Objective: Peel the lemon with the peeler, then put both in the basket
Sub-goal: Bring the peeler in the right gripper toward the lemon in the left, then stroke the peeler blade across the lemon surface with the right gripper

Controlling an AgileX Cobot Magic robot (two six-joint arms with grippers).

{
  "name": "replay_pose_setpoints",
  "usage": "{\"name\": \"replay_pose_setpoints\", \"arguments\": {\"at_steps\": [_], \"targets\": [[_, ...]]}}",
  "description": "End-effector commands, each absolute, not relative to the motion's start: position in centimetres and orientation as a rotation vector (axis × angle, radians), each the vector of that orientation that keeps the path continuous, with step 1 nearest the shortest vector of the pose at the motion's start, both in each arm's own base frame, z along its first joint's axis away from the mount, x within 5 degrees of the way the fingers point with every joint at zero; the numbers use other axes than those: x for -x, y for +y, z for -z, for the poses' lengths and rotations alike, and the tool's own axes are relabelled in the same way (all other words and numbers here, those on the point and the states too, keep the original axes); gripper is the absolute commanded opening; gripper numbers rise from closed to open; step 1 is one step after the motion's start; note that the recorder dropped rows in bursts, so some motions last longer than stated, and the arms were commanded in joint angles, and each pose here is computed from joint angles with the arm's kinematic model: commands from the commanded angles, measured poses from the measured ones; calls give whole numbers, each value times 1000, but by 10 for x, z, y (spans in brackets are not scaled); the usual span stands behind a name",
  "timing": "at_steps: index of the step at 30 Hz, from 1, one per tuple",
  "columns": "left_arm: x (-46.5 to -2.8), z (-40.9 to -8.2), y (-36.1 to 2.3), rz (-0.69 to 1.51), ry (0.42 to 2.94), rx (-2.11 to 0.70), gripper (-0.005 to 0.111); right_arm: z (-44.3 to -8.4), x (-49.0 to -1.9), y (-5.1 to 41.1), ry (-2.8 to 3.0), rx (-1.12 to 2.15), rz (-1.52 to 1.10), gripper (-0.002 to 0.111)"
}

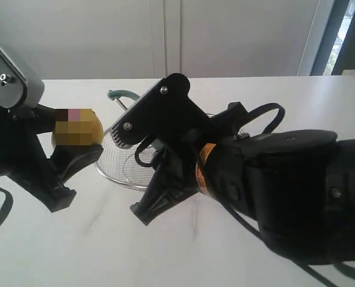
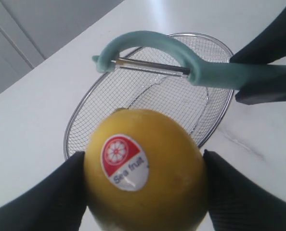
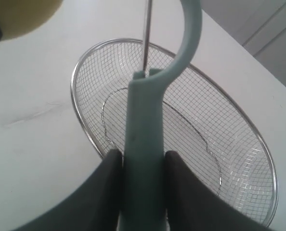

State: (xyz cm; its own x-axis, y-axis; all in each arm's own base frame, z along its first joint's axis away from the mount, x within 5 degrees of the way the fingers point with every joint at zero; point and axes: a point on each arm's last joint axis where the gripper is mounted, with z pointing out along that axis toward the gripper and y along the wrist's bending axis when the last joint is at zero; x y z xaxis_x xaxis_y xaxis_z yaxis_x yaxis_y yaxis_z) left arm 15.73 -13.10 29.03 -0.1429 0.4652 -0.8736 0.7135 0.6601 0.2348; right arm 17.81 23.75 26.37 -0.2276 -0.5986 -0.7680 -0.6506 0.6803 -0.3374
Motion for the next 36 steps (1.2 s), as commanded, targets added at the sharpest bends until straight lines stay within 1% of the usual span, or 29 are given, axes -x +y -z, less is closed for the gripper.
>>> {"name": "replay_pose_setpoints", "arguments": {"at_steps": [1,7,21,30,36], "targets": [[-157,-288,-132,365,1851,-850,0,-270,-175,246,1843,1017,-48,0],[-160,-299,-136,370,1912,-880,0,-269,-172,250,1829,1012,19,0],[-165,-296,-139,363,1940,-888,0,-268,-168,256,1827,1019,-61,0],[-165,-297,-139,364,1936,-886,0,-256,-170,261,1857,1034,-51,0],[-165,-297,-139,364,1936,-886,0,-256,-172,259,1863,1018,-25,0]]}}
